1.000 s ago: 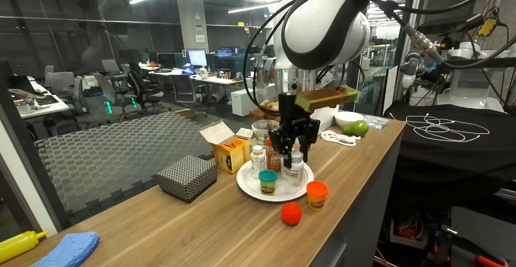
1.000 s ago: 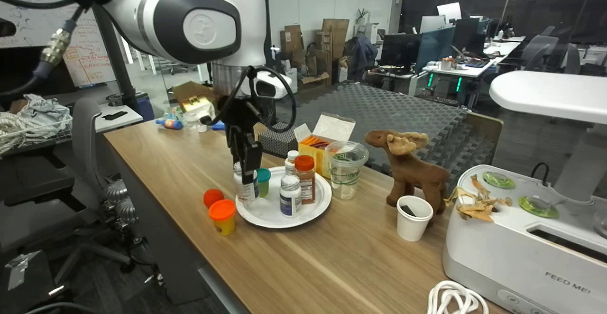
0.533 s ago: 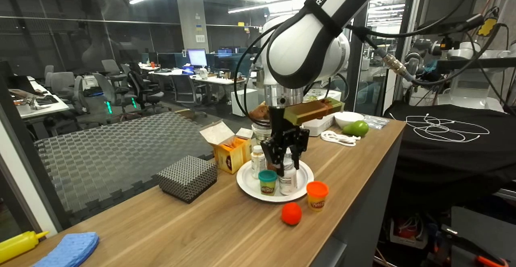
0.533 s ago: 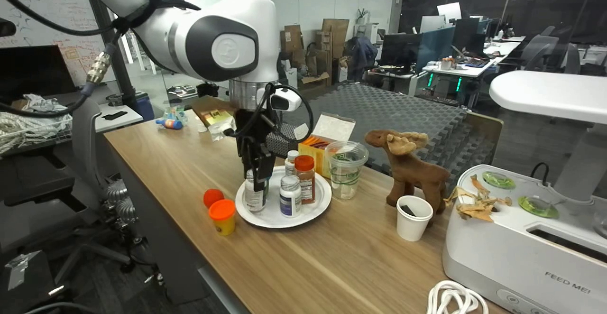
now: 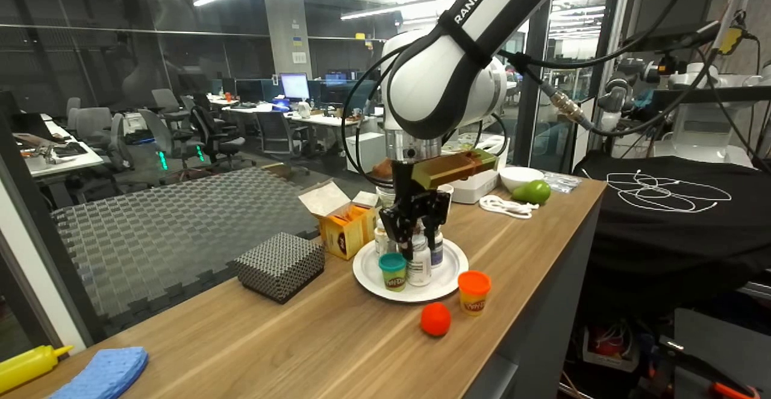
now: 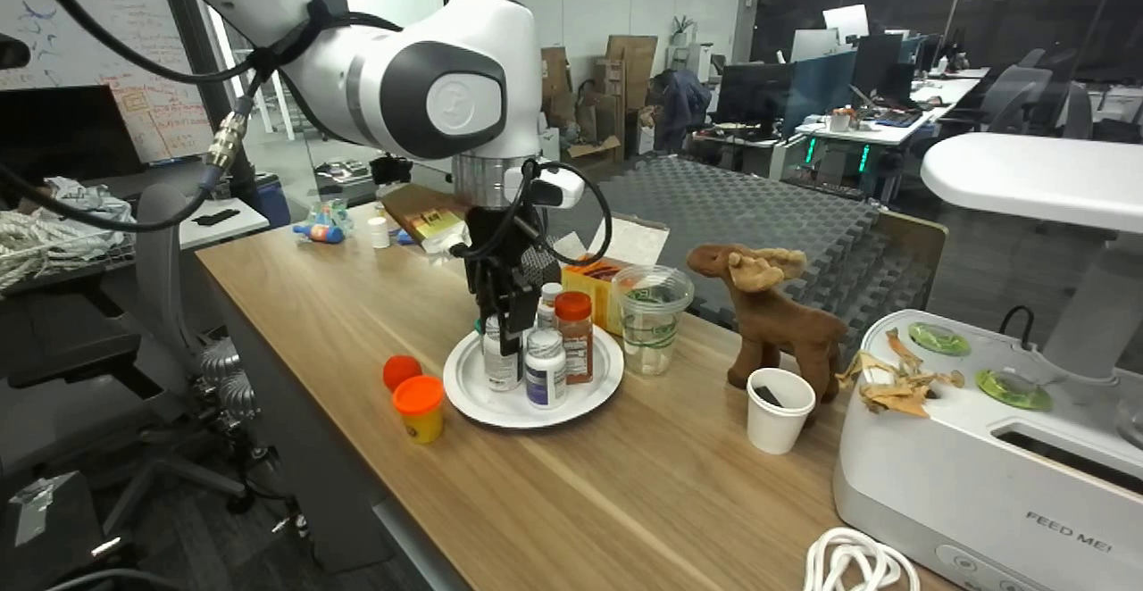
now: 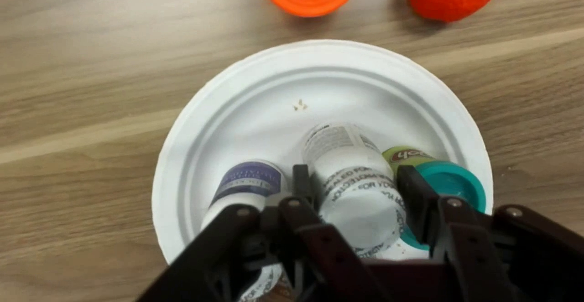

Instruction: Put the bottles and red plushy on the plate. Stack the clear cups

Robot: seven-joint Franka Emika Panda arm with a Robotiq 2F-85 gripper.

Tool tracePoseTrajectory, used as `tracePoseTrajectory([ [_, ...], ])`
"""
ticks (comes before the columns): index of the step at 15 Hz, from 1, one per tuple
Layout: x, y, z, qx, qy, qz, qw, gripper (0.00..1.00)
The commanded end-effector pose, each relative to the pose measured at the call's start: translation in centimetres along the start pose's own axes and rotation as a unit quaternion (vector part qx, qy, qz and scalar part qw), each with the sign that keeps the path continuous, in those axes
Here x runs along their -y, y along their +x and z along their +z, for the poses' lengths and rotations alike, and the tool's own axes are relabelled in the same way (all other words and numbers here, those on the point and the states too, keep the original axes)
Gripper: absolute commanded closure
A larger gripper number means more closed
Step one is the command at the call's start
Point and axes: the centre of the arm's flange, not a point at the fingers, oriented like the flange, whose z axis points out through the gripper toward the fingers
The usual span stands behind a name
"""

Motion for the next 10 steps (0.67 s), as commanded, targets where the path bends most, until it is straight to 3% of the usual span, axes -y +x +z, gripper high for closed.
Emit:
tracePoseTrajectory([
  [1,0.4,1.7,-0.4,-0.027,-0.003,0.001,0.9996,0.74],
  [10,-0.1,3.2,-0.9,-0.058,0.003,0.006,0.9983,0.74],
])
